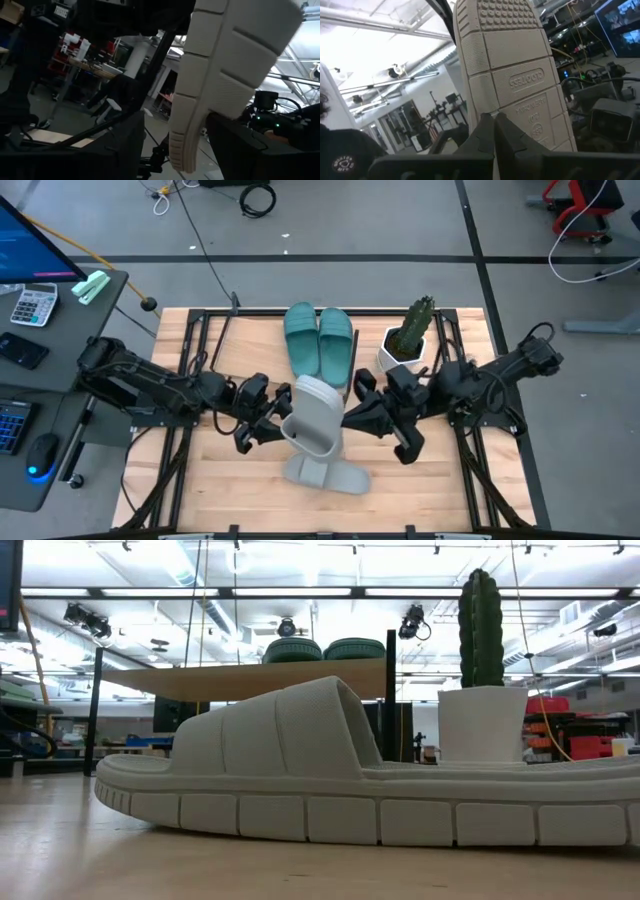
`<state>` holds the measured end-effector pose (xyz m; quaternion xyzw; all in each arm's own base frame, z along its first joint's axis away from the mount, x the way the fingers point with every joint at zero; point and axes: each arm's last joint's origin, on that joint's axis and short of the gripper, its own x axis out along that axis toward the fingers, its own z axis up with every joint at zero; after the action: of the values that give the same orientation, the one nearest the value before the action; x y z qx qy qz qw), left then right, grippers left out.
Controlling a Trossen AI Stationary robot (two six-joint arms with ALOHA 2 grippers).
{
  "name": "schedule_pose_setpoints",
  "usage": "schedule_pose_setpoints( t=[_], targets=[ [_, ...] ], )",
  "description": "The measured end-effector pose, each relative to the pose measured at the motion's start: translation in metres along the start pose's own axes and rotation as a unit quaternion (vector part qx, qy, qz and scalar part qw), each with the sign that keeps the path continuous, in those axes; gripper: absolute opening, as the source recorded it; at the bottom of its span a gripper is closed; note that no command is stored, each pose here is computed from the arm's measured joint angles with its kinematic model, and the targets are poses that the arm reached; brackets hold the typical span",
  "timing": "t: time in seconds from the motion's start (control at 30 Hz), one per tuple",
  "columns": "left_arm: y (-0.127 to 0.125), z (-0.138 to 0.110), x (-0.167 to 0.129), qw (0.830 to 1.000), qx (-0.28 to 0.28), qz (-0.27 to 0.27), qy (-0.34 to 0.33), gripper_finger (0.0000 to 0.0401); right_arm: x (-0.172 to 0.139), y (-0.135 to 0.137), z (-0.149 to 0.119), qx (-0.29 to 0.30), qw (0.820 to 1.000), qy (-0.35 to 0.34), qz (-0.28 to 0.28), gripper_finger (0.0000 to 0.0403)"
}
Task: Pick and place slides into the shelf
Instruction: Put the gray slide on the shelf
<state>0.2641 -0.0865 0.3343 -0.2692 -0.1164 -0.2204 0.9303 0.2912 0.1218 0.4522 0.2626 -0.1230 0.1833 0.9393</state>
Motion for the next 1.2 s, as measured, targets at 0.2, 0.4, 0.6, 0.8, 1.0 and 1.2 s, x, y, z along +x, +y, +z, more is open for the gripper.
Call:
schedule_pose_setpoints(
  t=[0.2,0.4,0.6,0.8,1.0,1.2],
  targets=[
    [0.0,-0.001,0.0,1.0,-0.004,-0.007,0.007,0.0219,0.008,-0.011,-0.004,0.001,1.0,-0.006,0.01,0.0],
    [-0.001,-0.001,0.0,1.0,-0.011,-0.011,0.008,0.0209,0.007,-0.02,0.005,-0.014,1.0,-0.017,0.005,0.0],
    [-0.001,-0.001,0.0,1.0,-0.009,-0.013,0.009,0.0193,0.006,-0.022,0.011,-0.018,1.0,-0.023,0.012,0.0],
    [0.0,-0.001,0.0,1.0,0.008,-0.005,0.007,0.0136,0.006,-0.022,0.011,-0.021,0.999,-0.023,0.013,0.0],
    [0.001,-0.001,0.0,1.0,0.025,0.004,0.004,0.0048,0.006,-0.021,0.01,-0.02,0.999,-0.019,0.021,0.0],
    [0.002,0.0,0.0,0.998,0.053,0.014,-0.001,0.0047,0.006,-0.022,0.011,-0.019,0.999,-0.02,0.02,0.0]
  ],
)
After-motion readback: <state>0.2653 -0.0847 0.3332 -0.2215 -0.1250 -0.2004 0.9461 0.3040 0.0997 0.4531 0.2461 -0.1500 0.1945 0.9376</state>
